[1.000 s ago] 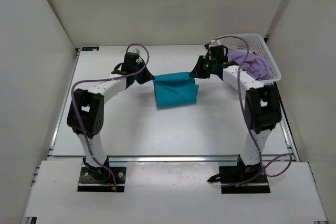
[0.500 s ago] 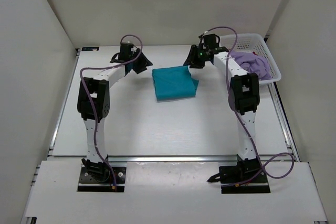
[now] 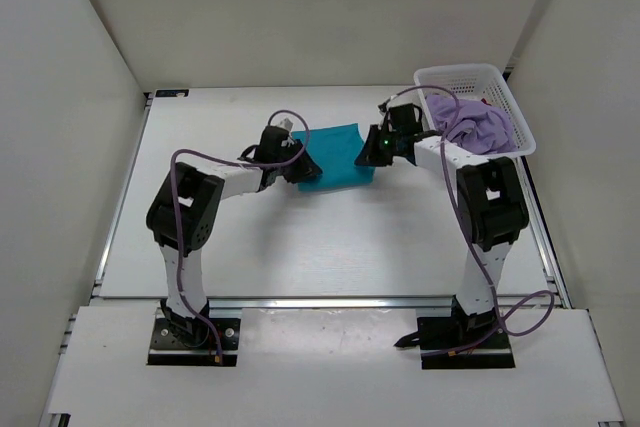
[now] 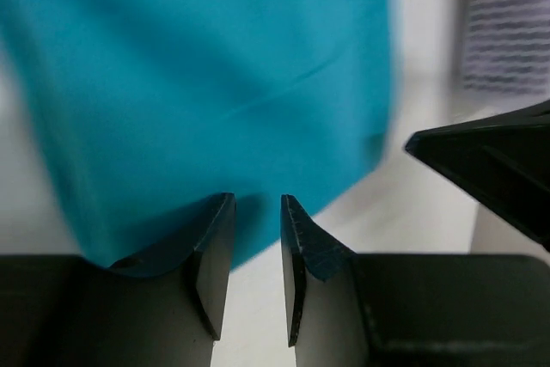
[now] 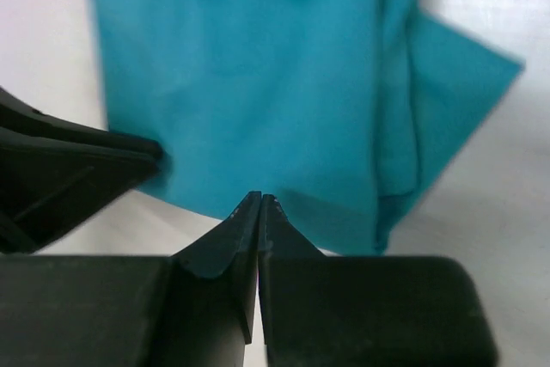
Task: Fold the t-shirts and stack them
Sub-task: Smooth out wrinkles on the folded tshirt, then put the neatly folded tshirt into the corner of the board with the left arm, then grab crumpled tshirt from bin with the right arm
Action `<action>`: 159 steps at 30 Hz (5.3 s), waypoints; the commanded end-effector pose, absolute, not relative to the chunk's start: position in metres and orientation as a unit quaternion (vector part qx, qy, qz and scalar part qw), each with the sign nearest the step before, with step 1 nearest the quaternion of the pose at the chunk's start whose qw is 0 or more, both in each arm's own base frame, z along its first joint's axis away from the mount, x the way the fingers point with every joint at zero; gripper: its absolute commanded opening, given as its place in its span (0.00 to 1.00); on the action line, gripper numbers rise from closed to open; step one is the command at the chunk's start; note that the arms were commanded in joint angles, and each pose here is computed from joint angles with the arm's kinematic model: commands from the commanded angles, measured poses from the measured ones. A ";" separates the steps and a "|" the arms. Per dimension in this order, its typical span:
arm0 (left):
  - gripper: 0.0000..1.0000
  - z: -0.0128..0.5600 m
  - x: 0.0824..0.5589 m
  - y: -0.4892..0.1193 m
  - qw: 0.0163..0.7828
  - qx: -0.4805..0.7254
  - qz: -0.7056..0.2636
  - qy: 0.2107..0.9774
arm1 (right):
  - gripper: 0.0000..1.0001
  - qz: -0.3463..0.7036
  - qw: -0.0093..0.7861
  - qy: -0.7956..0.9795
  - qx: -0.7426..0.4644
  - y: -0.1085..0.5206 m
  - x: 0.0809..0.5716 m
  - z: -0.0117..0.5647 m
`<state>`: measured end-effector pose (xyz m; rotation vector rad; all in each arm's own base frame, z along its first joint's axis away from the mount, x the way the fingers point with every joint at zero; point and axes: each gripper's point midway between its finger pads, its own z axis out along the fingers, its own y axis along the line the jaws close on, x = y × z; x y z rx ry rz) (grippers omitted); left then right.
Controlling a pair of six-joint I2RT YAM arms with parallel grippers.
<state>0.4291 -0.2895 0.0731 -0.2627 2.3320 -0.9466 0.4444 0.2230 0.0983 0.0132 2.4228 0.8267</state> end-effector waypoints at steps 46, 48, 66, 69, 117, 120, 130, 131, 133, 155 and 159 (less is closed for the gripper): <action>0.70 0.073 0.461 -0.182 0.358 -0.174 -0.304 0.866 | 0.37 0.343 0.318 0.882 -0.062 0.277 0.514 0.163; 0.74 0.059 0.454 -0.184 0.343 -0.169 -0.300 0.874 | 0.47 0.346 0.348 0.869 -0.069 0.278 0.500 0.198; 0.00 0.077 0.508 -0.224 0.345 -0.176 -0.350 0.853 | 0.61 0.421 0.352 0.835 -0.045 0.262 0.383 0.175; 0.00 0.103 0.547 -0.157 0.386 -0.218 -0.322 0.837 | 0.60 0.420 0.342 0.840 -0.040 0.257 0.370 0.161; 0.99 0.118 0.494 0.046 0.469 -0.442 -0.271 0.715 | 0.26 0.372 0.375 0.847 -0.063 0.265 0.391 0.169; 0.99 0.130 0.475 0.001 0.468 -0.419 -0.301 0.717 | 0.02 0.323 0.419 0.849 -0.012 0.218 0.435 0.188; 0.34 0.160 0.380 -0.184 0.476 -0.189 -0.370 0.775 | 0.15 0.110 0.456 0.859 0.206 -0.006 0.494 0.179; 0.33 0.164 0.371 -0.206 0.475 -0.150 -0.372 0.783 | 0.22 0.104 0.452 0.859 0.215 -0.015 0.495 0.177; 0.32 0.161 0.353 -0.237 0.458 -0.103 -0.380 0.797 | 0.32 0.086 0.442 0.863 0.231 -0.038 0.495 0.171; 0.36 0.144 0.299 -0.290 0.396 -0.026 -0.420 0.816 | 0.51 -0.031 0.380 0.897 0.221 -0.043 0.476 0.135; 0.36 0.142 0.301 -0.289 0.395 -0.030 -0.421 0.816 | 0.49 -0.011 0.349 0.913 0.213 -0.033 0.476 0.113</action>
